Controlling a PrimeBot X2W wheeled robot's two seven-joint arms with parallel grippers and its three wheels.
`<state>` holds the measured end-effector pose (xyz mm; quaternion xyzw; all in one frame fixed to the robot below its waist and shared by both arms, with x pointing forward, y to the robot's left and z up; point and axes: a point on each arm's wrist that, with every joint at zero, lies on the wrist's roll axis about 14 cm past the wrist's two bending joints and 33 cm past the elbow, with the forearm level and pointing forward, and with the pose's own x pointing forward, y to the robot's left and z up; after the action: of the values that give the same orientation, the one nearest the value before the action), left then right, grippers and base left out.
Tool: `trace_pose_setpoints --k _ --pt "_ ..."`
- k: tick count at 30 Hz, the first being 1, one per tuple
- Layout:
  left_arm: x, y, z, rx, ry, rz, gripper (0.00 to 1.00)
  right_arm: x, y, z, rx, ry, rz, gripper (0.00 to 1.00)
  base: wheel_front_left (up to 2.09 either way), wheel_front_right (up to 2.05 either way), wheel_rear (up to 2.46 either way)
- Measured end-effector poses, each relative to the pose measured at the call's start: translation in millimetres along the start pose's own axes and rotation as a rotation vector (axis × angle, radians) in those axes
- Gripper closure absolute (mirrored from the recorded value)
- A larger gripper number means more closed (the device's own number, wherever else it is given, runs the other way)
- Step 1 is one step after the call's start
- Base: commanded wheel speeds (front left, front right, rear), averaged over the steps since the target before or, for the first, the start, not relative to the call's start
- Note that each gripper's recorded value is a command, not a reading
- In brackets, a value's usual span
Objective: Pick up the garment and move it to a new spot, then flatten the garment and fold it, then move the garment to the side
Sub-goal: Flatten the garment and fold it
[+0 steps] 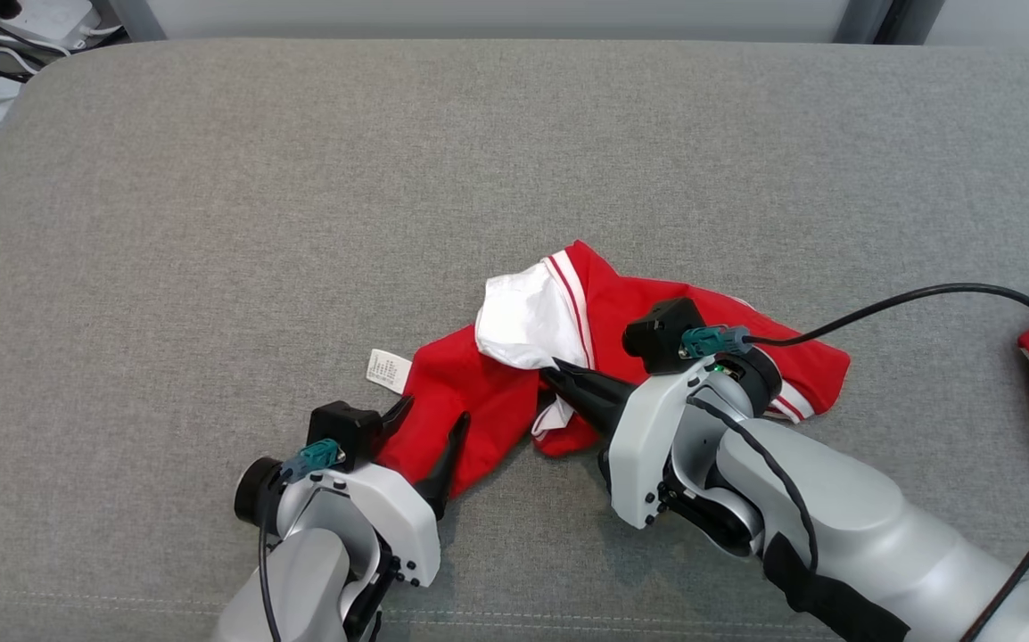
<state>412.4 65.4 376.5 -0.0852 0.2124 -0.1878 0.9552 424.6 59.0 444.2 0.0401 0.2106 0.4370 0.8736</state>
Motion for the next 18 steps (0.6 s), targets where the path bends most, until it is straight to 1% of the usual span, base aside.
trace_pose_setpoints --k 1,8,13,18 --pt "-0.3 1.2 -1.3 -0.005 0.004 0.004 0.00 -0.7 -1.5 -0.5 0.003 0.001 -0.003 0.00 0.00 0.00 0.00" --pt "-5.4 10.2 -6.3 -0.007 0.019 0.029 0.00 1.1 -2.4 6.9 0.039 -0.021 0.001 0.00 0.00 0.00 0.00" --pt "-9.6 15.9 -5.5 -0.007 0.015 0.046 0.00 -0.2 -3.4 19.1 0.028 -0.056 0.009 0.00 0.00 0.00 0.00" --pt "-14.8 21.4 -4.0 -0.010 0.008 0.065 0.00 8.7 20.9 17.5 -0.009 -0.039 0.077 0.00 0.00 0.00 0.00"
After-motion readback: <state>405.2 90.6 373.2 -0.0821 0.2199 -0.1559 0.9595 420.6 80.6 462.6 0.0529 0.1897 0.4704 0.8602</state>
